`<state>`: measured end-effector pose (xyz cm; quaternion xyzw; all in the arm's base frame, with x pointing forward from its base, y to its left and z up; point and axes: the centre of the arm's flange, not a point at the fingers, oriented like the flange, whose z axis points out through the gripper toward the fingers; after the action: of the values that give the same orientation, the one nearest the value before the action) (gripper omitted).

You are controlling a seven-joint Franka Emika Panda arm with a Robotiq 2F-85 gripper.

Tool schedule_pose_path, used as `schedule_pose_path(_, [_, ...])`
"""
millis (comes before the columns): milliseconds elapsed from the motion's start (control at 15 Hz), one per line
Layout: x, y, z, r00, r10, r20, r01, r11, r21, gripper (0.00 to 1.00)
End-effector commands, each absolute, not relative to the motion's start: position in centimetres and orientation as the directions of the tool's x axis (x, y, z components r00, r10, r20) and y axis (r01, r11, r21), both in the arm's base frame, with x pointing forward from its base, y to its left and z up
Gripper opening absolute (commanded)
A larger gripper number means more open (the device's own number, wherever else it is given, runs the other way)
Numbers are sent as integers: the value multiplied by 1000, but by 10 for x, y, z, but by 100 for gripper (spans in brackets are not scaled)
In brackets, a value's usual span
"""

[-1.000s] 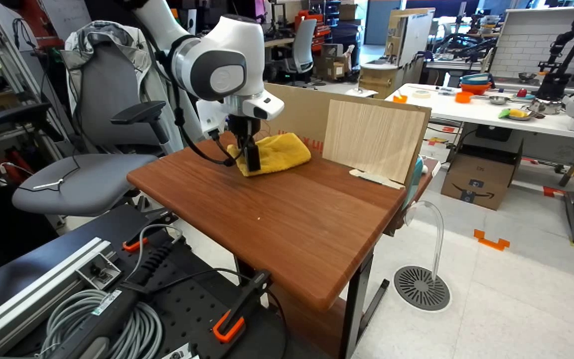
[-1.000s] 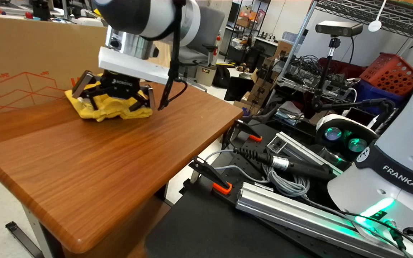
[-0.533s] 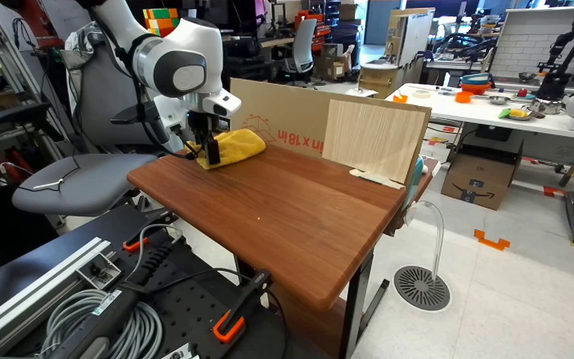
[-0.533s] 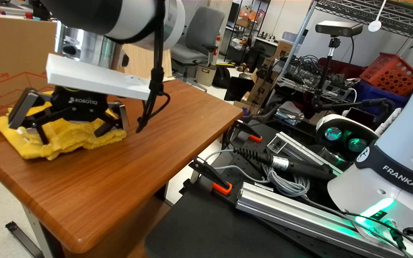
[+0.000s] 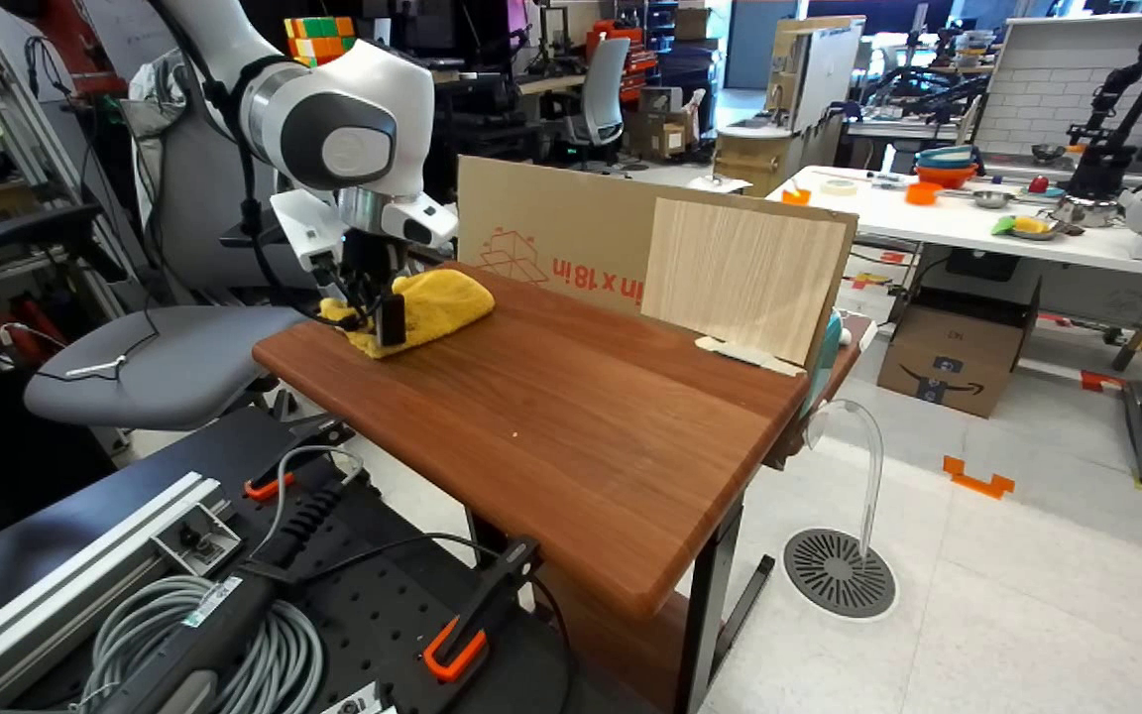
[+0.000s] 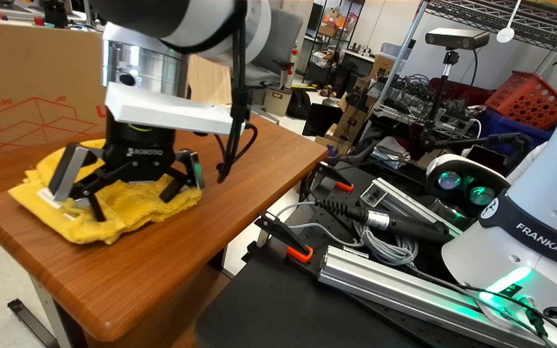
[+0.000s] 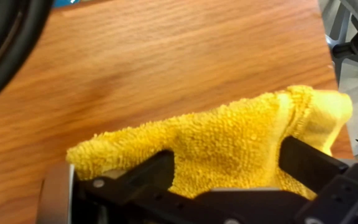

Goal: Use the towel to wipe the desk

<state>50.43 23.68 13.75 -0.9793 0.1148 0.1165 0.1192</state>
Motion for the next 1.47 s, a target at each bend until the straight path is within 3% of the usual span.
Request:
schedule_pose_path(0, [473, 183, 139, 932, -194, -305, -252, -954, -163, 100])
schedule_pose_path(533, [484, 42, 150, 809, -444, -386, -516, -850, -104, 100])
schedule_pose_path(933, [533, -21, 146, 754, -593, -282, -635, -768, -86, 100])
schedule_pose_path(1400, [561, -87, 145, 607, -733, -306, -781, -621, -61, 100])
